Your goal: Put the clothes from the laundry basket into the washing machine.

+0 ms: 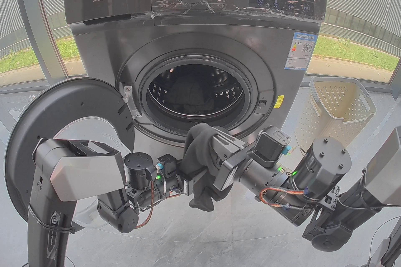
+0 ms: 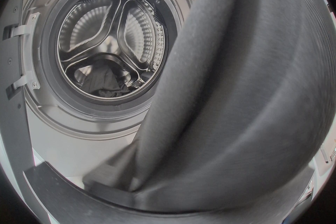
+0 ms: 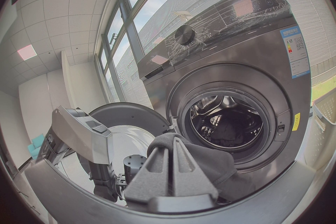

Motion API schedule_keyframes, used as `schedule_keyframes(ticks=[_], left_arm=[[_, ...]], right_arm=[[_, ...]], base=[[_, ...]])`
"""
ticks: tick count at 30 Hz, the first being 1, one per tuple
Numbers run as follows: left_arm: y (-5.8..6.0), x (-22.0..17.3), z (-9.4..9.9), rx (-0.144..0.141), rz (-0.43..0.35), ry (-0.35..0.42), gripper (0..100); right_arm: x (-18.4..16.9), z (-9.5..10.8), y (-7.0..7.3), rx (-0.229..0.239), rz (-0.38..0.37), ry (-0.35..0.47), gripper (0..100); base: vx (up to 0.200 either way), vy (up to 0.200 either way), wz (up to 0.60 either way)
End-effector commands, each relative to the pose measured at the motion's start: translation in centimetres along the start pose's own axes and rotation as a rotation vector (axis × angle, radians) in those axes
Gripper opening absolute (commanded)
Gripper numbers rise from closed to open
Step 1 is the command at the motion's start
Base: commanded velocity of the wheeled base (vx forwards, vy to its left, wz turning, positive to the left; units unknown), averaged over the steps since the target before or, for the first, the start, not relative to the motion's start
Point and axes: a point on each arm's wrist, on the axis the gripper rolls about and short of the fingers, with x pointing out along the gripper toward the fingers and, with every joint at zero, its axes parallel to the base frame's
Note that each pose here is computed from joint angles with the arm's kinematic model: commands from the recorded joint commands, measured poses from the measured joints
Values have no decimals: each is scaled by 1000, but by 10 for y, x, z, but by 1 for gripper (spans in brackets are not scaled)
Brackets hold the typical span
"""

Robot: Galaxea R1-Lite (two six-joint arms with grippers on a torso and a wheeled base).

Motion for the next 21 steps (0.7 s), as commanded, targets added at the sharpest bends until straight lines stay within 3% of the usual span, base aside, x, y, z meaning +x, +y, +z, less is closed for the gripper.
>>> schedule_keyframes(ticks=[1,5,9,11,15,21], left_arm=[[-5,-3,12,12,-16,-32,0],[-13,-10,29,12,-54,-62,0],[-19,-31,48,15,-111,-76,0],[-25,-55,57,12,-154,-62,0],[-32,-91,67,6,-205,-40,0],[-36,-127,79,-3,-251,-47,0]], right_arm=[[6,1,-9,-4,-23,-14,0],[15,4,-15,-4,-33,-42,0],[30,3,-34,-14,-77,-71,0],[41,-3,-52,-25,-126,-81,0],[49,-17,-75,-37,-186,-63,0],[51,-43,-92,-46,-227,2,0]], base=[[0,0,0],[0,0,0],[0,0,0],[0,0,0],[0,0,0],[0,0,0]])
